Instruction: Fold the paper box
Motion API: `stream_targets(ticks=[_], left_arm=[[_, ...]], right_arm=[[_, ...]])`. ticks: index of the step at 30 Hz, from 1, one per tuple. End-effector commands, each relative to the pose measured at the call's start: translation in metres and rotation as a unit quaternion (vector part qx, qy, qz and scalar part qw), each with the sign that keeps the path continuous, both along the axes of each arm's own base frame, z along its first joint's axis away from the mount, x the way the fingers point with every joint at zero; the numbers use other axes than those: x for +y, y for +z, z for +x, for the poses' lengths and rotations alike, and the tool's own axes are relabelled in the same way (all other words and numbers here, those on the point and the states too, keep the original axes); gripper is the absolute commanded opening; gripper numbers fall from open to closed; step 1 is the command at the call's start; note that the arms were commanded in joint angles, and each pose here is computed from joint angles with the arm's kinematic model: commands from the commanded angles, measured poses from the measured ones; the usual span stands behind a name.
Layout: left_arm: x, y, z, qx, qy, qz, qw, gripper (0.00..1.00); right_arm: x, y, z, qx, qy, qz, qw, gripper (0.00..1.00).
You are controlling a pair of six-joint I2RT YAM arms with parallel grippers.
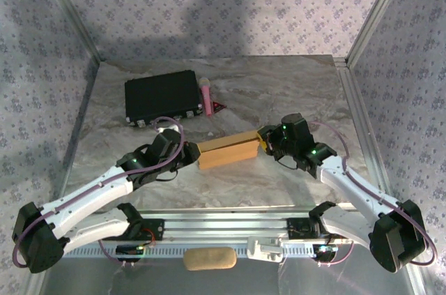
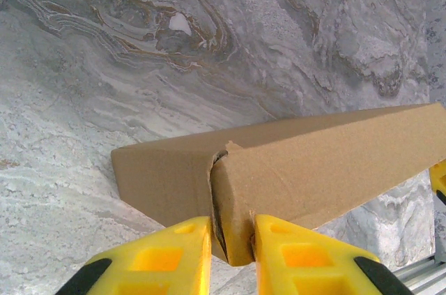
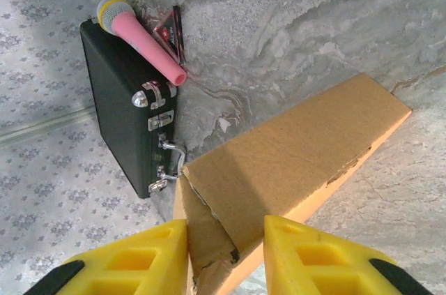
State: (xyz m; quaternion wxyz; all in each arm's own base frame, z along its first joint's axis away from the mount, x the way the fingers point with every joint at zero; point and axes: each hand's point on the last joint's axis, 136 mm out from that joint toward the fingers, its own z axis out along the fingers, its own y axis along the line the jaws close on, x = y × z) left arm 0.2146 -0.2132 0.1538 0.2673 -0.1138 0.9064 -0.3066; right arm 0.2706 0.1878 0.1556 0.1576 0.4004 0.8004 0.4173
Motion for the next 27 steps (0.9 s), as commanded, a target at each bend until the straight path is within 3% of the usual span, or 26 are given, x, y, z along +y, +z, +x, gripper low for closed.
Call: stream_targets(ticks=[1,6,15,27], left_arm=[[0.015,-0.028,-0.011,0.036,0.000,0.055,0.998,0.22],[0.016,-0.033,-0.012,0.041,0.000,0.056,0.998,0.22],[0.018,-0.045,-0.016,0.050,0.001,0.059,0.997,0.15],[0.015,-0.046,-0.016,0.051,-0.004,0.058,0.997,0.10]], right_arm=[[-0.004,-0.019,-0.006,0.024,-0.002,-0.018,1.000,0.30],[-0.007,-0.035,-0.011,0.044,-0.003,-0.028,0.999,0.24],[-0.016,-0.055,-0.022,0.073,-0.015,-0.047,0.996,0.05],[-0.016,-0.046,-0.020,0.064,-0.011,-0.053,0.996,0.00]])
